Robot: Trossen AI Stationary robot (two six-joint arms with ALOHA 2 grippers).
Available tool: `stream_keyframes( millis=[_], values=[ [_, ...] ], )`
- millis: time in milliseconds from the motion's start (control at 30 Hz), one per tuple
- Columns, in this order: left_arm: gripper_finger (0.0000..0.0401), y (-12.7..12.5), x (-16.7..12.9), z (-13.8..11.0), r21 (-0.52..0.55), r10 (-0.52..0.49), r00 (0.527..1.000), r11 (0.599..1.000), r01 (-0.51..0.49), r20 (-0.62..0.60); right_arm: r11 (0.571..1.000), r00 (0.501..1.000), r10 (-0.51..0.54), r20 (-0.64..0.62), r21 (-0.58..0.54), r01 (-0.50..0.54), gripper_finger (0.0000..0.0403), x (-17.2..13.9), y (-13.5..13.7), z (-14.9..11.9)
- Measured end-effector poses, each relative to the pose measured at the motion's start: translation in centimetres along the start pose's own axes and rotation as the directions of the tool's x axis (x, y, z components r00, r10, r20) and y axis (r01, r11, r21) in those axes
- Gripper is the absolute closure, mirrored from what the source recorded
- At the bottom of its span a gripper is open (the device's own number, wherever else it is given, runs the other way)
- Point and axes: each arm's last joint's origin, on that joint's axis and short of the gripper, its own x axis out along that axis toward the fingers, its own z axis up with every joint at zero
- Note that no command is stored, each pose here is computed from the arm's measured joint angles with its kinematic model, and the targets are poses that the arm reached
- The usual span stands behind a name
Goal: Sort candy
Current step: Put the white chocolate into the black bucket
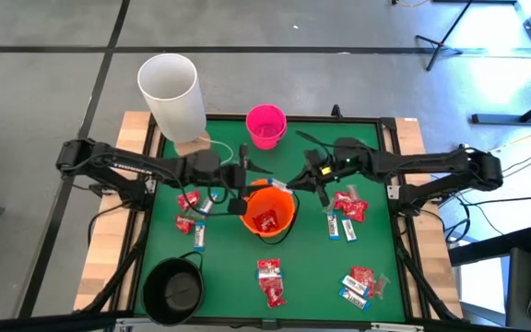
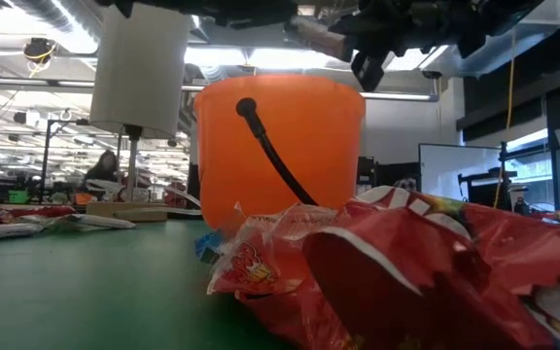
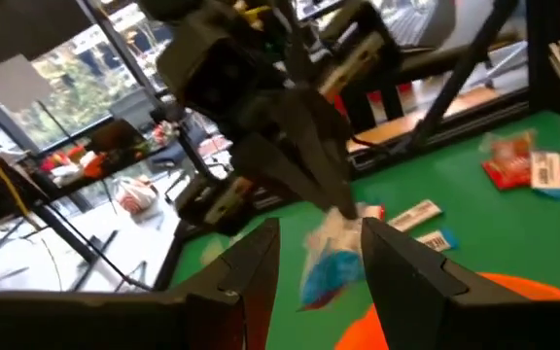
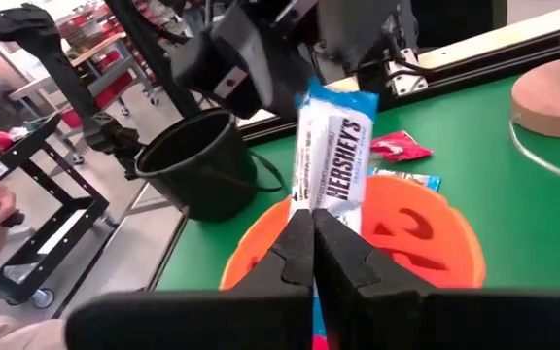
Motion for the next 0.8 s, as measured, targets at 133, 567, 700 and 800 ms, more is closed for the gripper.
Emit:
stream_keyframes(
  millis=[133,567,700,800],
  values=[
    [0.0261,-0.8,0.0,0.2,0.006,-0.032,0.999,0.999,0.032,-0.006,1.0,1.0,0.0,-0.001,0.005,0.0,0.0403,0.0,0.0,0.0],
    [0.0261,-1.3,-0.2,-0.1,0.07,0.069,0.992,0.996,-0.062,-0.105,1.0,1.0,0.022,-0.014,0.019,-0.022,0.0403,0.0,0.0,0.0],
    [0.0271,-1.3,-0.2,-0.2,0.085,0.071,0.992,0.994,-0.062,-0.106,1.0,1.0,0.022,-0.014,0.02,-0.022,0.0403,0.0,0.0,-0.1],
    [0.0291,-1.3,-0.2,-0.2,0.085,0.071,0.992,0.994,-0.063,-0.106,1.0,1.0,0.022,-0.014,0.019,-0.022,0.0403,0.0,0.0,0.0]
  ],
)
